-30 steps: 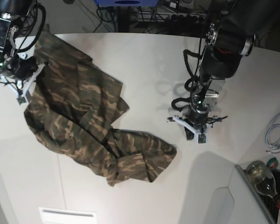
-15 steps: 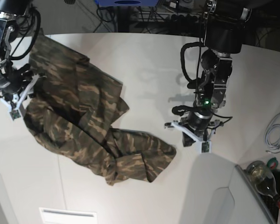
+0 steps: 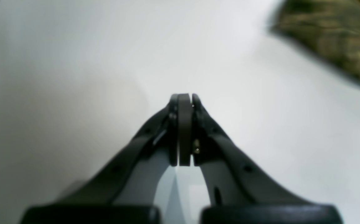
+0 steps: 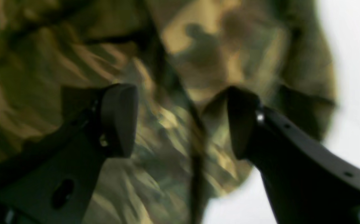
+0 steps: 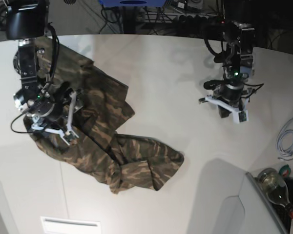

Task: Layout the t-shirt on the table in an organized manner, then fold the t-shirt properly
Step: 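Regrasp the shirt fabric with the right gripper and drag it outward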

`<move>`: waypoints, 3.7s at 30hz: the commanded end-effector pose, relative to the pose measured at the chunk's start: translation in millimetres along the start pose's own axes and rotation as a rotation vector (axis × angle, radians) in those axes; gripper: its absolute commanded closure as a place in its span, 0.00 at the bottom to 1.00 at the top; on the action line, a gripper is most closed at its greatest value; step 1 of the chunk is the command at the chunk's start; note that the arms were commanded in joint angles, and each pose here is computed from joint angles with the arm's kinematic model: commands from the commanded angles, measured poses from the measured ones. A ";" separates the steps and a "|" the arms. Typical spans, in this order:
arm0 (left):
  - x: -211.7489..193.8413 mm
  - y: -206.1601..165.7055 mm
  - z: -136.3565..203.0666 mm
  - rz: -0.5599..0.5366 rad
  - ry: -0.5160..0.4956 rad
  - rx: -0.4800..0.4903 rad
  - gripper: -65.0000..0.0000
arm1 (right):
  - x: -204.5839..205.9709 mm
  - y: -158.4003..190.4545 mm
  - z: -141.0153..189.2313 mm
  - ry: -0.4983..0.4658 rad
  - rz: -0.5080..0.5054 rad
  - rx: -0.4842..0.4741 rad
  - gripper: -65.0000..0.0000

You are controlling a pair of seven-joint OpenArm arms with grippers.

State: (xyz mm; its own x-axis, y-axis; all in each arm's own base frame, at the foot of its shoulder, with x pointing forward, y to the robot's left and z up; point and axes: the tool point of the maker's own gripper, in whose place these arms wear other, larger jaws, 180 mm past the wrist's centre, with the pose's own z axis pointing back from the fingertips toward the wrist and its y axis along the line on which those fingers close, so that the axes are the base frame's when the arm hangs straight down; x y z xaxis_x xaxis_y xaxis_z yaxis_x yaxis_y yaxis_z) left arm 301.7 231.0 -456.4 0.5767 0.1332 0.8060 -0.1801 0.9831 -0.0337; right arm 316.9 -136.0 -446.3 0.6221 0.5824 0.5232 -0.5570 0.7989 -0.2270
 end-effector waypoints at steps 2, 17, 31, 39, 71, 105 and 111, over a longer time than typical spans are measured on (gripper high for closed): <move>14.5 9.5 5.5 0.003 -0.051 0.014 1.00 | 16.1 -10.7 -3.6 -0.049 0.020 -0.022 0.43; -18.6 37.1 28.3 0.012 0.004 0.070 1.00 | 67.5 -40.3 21.7 -0.175 0.080 -0.116 1.00; -9.5 32.3 33.8 0.010 -0.024 0.059 1.00 | 84.3 -90.3 51.3 -0.092 0.121 -0.253 0.70; -8.0 32.1 33.2 0.008 -0.027 0.059 1.00 | 47.4 -24.2 31.8 -0.089 0.163 -0.111 0.09; -16.1 26.3 33.3 0.024 -0.011 0.053 1.00 | 90.6 -88.9 42.8 -0.046 0.269 -0.312 0.58; -17.3 24.2 33.4 0.018 -0.008 0.048 1.00 | 108.2 -101.3 32.5 -0.114 0.260 -0.329 1.00; -18.0 21.8 33.3 0.024 -0.007 0.043 1.00 | 159.6 -142.4 45.6 -0.167 0.269 -0.405 1.00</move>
State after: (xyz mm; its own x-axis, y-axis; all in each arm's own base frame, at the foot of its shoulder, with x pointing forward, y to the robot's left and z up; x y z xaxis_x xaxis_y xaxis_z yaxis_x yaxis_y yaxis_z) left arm 253.2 242.9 -461.9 0.5981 0.1657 0.7841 -0.2310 0.9725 -0.0293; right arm 461.8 -162.4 -310.4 0.3988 0.7691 0.4994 -0.4397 0.6383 -0.6318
